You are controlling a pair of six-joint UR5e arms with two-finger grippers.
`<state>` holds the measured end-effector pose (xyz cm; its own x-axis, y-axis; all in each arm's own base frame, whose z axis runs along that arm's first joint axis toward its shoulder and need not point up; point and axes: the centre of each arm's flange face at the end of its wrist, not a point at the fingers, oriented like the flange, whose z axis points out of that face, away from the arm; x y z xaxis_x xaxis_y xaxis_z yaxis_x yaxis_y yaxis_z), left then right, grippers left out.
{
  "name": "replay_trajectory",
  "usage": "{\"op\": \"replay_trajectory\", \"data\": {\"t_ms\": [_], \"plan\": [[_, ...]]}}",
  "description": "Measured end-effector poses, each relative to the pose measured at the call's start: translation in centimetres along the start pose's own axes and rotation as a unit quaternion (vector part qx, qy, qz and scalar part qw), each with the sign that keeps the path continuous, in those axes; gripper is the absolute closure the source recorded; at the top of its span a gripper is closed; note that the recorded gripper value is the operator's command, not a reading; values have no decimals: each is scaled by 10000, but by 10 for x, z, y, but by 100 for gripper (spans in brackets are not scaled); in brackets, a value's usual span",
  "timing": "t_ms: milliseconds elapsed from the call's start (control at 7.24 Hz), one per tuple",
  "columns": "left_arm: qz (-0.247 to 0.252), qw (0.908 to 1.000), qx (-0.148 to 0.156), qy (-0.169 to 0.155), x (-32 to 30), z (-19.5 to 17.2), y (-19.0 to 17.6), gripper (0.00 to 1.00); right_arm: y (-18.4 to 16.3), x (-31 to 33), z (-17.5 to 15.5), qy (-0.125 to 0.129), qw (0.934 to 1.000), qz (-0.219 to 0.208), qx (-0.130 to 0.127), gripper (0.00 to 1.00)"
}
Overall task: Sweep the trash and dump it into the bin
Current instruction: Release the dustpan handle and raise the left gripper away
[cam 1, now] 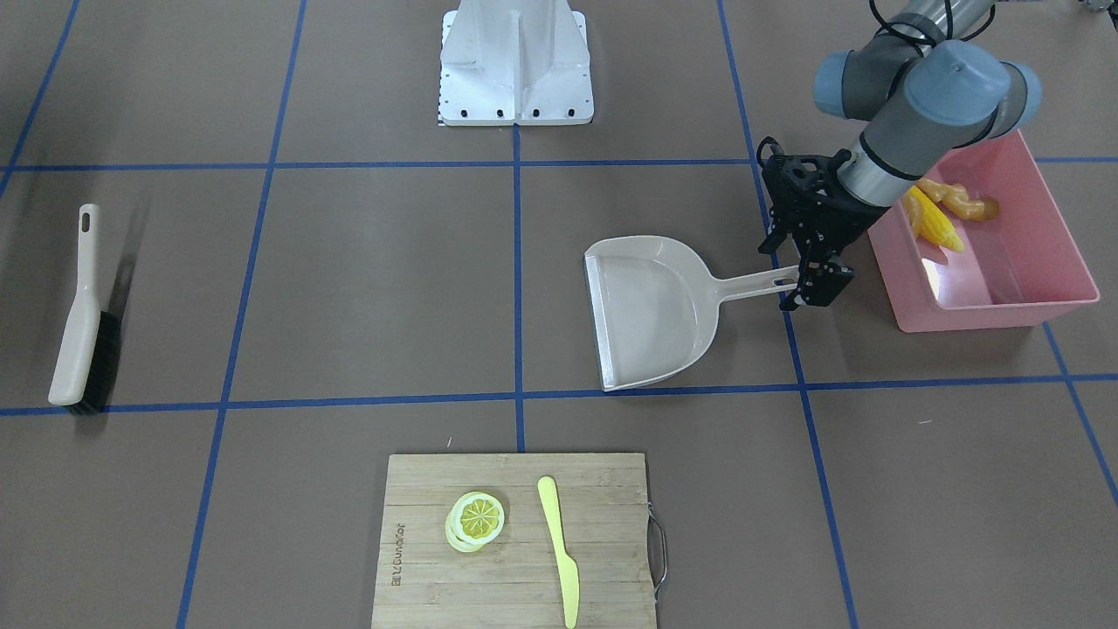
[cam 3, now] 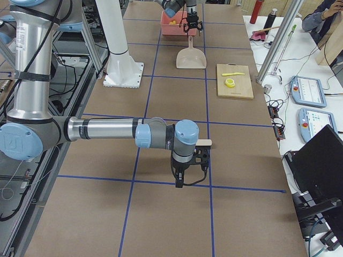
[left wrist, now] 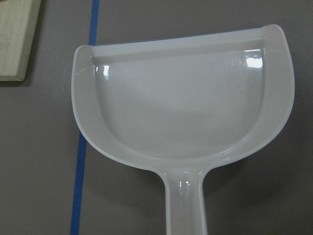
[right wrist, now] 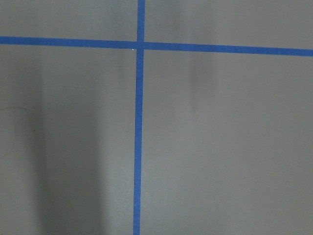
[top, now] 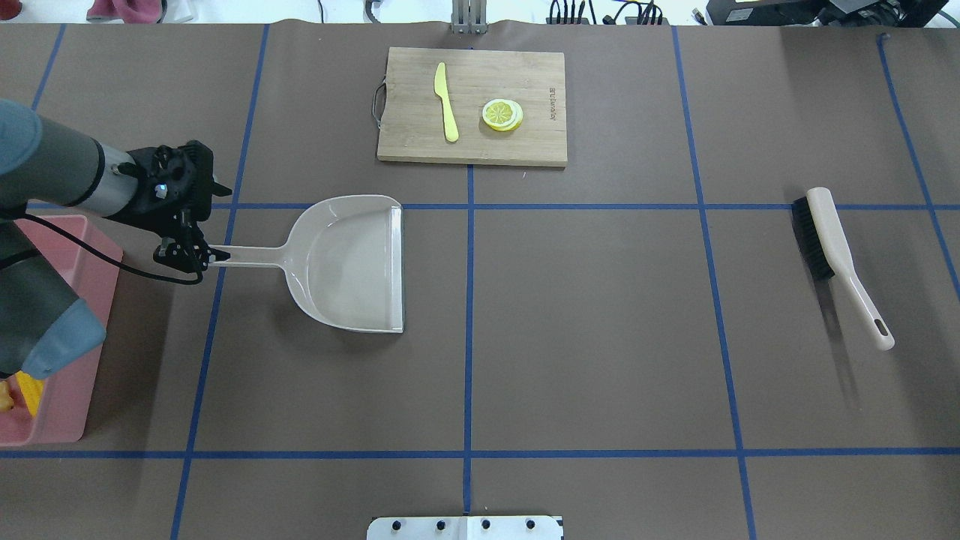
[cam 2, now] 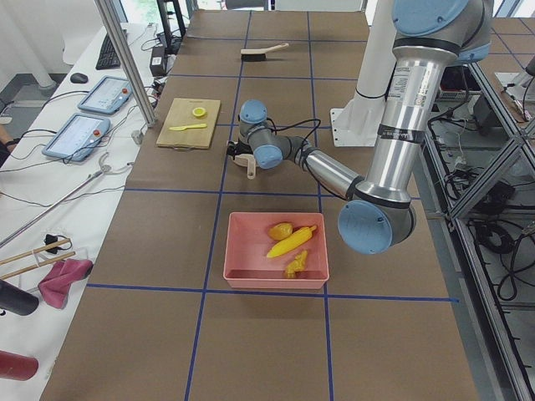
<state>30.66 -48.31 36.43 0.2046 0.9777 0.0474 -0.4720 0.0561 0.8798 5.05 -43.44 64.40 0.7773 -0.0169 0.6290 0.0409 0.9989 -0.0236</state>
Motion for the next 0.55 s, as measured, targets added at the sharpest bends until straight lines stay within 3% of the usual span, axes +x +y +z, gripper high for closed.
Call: {"op": "replay_trajectory", "data": {"t_ms": [276, 415, 553], "plan": [[-1192, 9927, -86, -129, -1, -49, -19, 2, 0, 0, 0, 5, 10000, -1, 0, 0], [-1890, 9816, -165, -209, -5, -65, -19, 2, 0, 0, 0, 5, 10000, -1, 0, 0], [-2692, 9618, -348, -355, -19, -79, -7, 2, 0, 0, 0, 6, 10000, -1, 0, 0]]}}
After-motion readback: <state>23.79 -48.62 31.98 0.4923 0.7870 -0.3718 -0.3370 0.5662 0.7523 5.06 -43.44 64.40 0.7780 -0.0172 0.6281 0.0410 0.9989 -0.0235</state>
